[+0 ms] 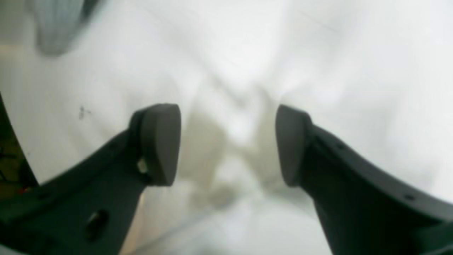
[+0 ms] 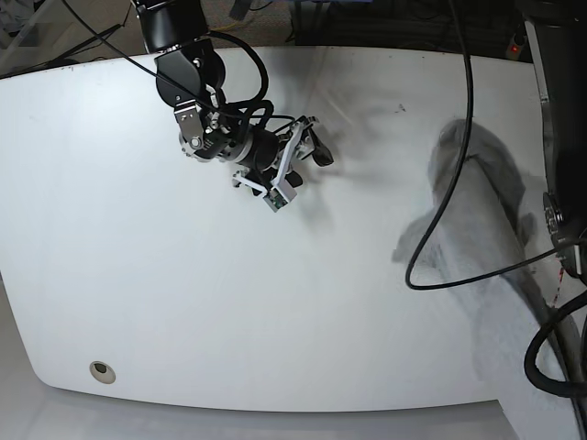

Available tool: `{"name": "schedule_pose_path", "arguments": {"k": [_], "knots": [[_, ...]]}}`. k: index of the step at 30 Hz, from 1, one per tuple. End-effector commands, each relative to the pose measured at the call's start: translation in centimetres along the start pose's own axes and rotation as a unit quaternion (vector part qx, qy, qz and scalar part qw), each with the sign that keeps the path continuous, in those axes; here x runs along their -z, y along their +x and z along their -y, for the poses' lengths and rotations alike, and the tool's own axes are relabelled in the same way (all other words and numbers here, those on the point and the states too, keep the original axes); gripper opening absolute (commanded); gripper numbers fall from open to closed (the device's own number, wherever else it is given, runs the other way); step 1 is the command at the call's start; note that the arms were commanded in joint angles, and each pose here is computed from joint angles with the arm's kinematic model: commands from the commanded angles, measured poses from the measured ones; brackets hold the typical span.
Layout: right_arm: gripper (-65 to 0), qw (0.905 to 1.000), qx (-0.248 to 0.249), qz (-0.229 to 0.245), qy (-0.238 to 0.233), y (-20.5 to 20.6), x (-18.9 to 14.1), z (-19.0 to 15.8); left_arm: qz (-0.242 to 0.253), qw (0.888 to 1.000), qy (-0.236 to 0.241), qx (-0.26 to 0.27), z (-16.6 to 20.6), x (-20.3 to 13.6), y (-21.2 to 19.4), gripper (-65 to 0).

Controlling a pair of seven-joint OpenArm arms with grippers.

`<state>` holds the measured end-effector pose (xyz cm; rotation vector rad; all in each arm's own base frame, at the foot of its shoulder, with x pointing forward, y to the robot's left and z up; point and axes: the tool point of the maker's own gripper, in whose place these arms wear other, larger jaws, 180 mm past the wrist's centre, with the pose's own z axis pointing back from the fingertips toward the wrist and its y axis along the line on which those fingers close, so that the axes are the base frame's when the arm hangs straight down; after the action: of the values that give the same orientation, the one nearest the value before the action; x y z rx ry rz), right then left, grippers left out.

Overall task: Fold the T-shirt properly
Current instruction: 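Lift the grasped shirt with the left gripper and drag it aside, then release the shirt and regrasp its bunched fabric with the left gripper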

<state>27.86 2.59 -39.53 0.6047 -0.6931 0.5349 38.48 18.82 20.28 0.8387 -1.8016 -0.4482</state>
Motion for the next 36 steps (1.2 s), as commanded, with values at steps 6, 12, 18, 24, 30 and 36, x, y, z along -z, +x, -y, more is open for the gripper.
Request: {"name": "schedule_pose_path", "arguments": {"k": [6,12,18,24,30,36], "knots": [[-24.9,0.9996,-0.005,0.028,0.006,1.8,-0.2,-0.3,-0.011,0.999,-0.011,-0.030,1.2,0.0,1.6,-65.0],[-24.9,0.9996,-0.005,0.027,0.007,1.8,-0.2,-0.4,-0.037,0.999,0.002,-0.027,0.1,-0.1,0.2,-65.0],[-24.6,0.9996,-0.005,0.026,0.009,1.7,-0.1,-0.6,-0.079,0.995,0.063,-0.023,-5.3,-1.1,-3.7,-65.0],[-24.1,0.9993,-0.006,0.020,0.031,1.6,1.1,-2.5,-0.174,0.982,0.069,0.031,-6.9,-2.9,-11.5,-65.0],[-24.6,0.9985,-0.007,0.002,0.054,1.6,3.1,-3.9,-0.245,0.965,0.070,0.065,-8.1,-5.2,-17.0,-65.0],[-24.7,0.9968,-0.001,-0.020,0.078,1.3,5.5,-5.5,-0.287,0.951,0.065,0.092,-8.8,-6.9,-20.0,-65.0]]}}
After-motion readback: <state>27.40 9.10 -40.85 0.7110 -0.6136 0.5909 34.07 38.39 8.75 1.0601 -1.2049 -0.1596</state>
